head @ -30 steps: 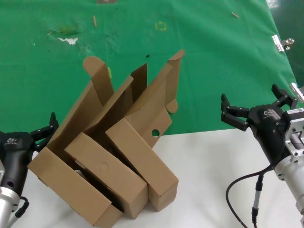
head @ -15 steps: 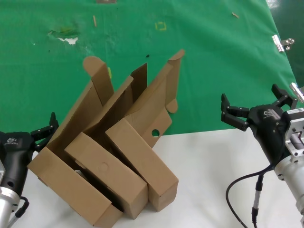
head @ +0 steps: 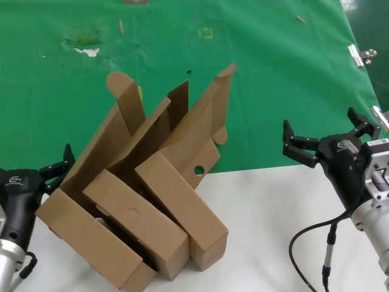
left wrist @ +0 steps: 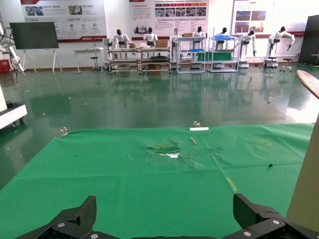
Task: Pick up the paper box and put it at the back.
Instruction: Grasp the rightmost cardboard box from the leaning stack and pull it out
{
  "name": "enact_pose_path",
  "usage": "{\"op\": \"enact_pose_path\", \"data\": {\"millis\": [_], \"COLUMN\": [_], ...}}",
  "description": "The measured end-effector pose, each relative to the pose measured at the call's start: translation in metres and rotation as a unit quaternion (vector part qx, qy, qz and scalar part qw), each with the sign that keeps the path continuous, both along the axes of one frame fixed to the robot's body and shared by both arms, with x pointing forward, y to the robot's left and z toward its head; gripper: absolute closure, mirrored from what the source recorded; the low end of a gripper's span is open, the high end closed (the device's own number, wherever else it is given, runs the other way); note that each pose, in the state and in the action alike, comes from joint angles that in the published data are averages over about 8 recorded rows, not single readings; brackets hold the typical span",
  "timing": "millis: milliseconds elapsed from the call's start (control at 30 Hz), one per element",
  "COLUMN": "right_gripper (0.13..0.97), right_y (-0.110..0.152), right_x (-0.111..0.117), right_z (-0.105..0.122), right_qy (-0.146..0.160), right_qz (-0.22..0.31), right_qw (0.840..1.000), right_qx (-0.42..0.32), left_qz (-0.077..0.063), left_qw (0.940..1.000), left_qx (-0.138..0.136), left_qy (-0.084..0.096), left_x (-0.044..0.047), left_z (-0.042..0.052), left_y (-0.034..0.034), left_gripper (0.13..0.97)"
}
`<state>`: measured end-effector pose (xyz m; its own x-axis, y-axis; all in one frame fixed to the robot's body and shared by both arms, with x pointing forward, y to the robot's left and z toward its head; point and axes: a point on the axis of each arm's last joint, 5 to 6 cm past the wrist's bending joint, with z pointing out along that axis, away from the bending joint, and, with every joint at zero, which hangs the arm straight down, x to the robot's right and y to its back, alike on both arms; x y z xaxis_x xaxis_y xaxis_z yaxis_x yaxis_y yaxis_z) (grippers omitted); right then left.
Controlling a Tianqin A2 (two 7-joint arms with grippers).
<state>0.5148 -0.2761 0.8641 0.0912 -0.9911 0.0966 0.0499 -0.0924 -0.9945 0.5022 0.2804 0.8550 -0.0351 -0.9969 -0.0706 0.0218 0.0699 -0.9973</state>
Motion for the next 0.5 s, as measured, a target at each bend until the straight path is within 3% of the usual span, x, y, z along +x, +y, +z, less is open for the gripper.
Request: {"op": "enact_pose_path", "data": {"millis": [267,500], "right_gripper": [0.130,0.130], "right_y": [-0.005,-0.035], "right_x": [-0.001,-0.016], "right_z": [0.004,0.016], "right_qy": [-0.010,-0.065], "right_qz": [0.013,0.098], "right_qw": [1.000,0.983], "right_qx": [-0.022,-0.142], "left_qz": [0.000,0.000], "left_qw": [1.0000,1.0000], "left_qx": [0.000,0.000], "left_qy": [0.000,0.000], "left_x": [0.0000,0.0000], "left_z": [0.0000,0.0000], "left_y": [0.0000,0.0000], "left_gripper": [0.145,0.167]}}
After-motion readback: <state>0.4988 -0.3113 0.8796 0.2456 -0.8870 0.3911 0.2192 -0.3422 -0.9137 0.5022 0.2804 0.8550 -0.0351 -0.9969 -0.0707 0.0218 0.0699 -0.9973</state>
